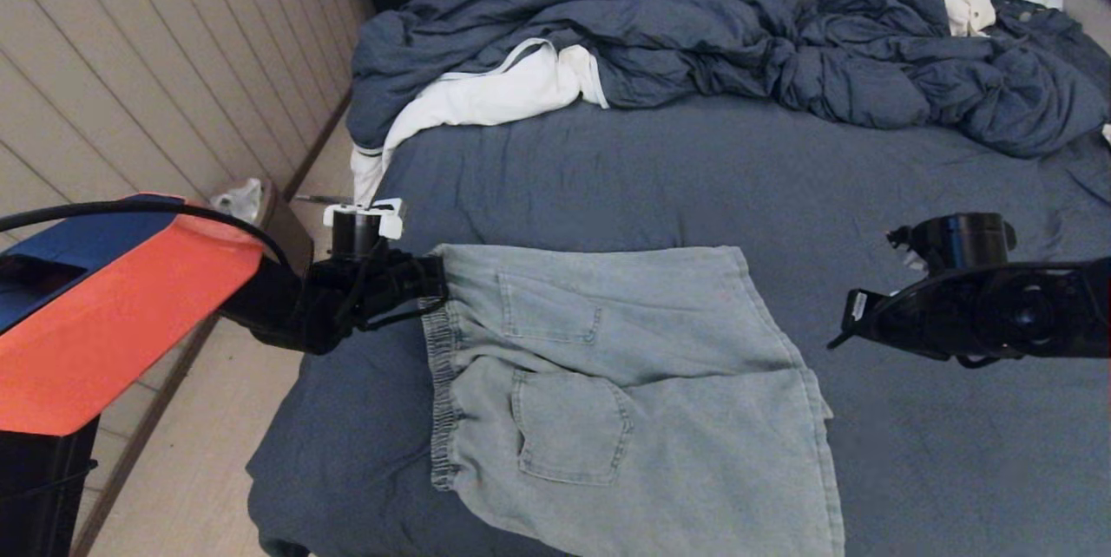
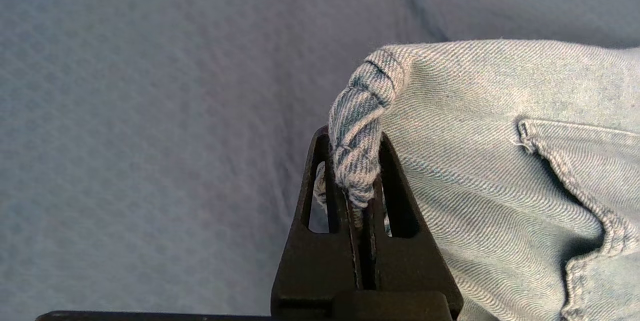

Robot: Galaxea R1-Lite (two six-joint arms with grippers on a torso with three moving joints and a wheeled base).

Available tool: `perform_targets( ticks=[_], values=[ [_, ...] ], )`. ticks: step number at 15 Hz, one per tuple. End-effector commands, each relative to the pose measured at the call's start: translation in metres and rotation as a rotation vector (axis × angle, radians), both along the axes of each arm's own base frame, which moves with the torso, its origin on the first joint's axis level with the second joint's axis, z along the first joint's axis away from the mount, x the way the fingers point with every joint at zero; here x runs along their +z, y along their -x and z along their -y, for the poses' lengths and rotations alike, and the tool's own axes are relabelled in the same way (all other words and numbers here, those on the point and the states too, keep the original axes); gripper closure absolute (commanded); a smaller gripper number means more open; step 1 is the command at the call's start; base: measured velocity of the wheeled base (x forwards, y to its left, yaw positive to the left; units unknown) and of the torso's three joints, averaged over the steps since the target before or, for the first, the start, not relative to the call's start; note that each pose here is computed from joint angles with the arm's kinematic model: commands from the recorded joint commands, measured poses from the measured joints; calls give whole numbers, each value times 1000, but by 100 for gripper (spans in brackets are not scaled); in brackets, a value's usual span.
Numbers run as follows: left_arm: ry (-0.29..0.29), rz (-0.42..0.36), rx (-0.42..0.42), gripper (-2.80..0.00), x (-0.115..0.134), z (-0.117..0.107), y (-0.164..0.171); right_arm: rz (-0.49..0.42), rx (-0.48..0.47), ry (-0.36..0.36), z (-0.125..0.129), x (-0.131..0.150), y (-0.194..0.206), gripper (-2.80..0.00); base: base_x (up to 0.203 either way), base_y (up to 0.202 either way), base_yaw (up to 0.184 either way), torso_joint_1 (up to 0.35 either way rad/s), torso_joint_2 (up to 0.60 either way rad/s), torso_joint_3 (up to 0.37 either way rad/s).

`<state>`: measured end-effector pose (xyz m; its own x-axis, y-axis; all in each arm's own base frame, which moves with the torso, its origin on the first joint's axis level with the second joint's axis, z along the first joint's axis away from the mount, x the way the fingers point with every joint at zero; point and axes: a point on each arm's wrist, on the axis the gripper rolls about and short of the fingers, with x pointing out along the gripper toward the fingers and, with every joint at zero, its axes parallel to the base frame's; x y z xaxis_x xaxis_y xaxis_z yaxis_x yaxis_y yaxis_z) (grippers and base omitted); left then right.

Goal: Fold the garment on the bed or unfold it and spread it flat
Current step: Unford the blue shorts

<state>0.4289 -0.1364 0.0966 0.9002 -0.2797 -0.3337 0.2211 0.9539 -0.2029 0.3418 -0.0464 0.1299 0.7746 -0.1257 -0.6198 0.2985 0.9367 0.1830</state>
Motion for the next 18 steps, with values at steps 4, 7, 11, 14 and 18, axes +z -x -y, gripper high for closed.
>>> perform_targets(
  ticks=[4, 7, 11, 14, 18],
  values=[
    [1, -10, 7, 0, 6, -6, 0, 0, -2, 0, 1, -1, 0, 0, 0, 0, 0, 0, 0, 0],
    [-10, -19, 8, -280, 4, -8, 0, -3, -2, -1, 0, -1, 0, 0, 0, 0, 0, 0, 0, 0],
    [-12, -19, -2, -280, 7, -8, 4, -3, -2, -1, 0, -1, 0, 0, 0, 0, 0, 0, 0, 0],
    [-31, -23, -49, -280, 8, -10, 12, -3, -3, -1, 1, -1, 1, 0, 0, 0, 0, 0, 0, 0],
    [-63, -20, -75, -280, 19, -24, 34, 9, -4, 0, 1, 3, 3, 0, 0, 0, 0, 0, 0, 0]
  ],
)
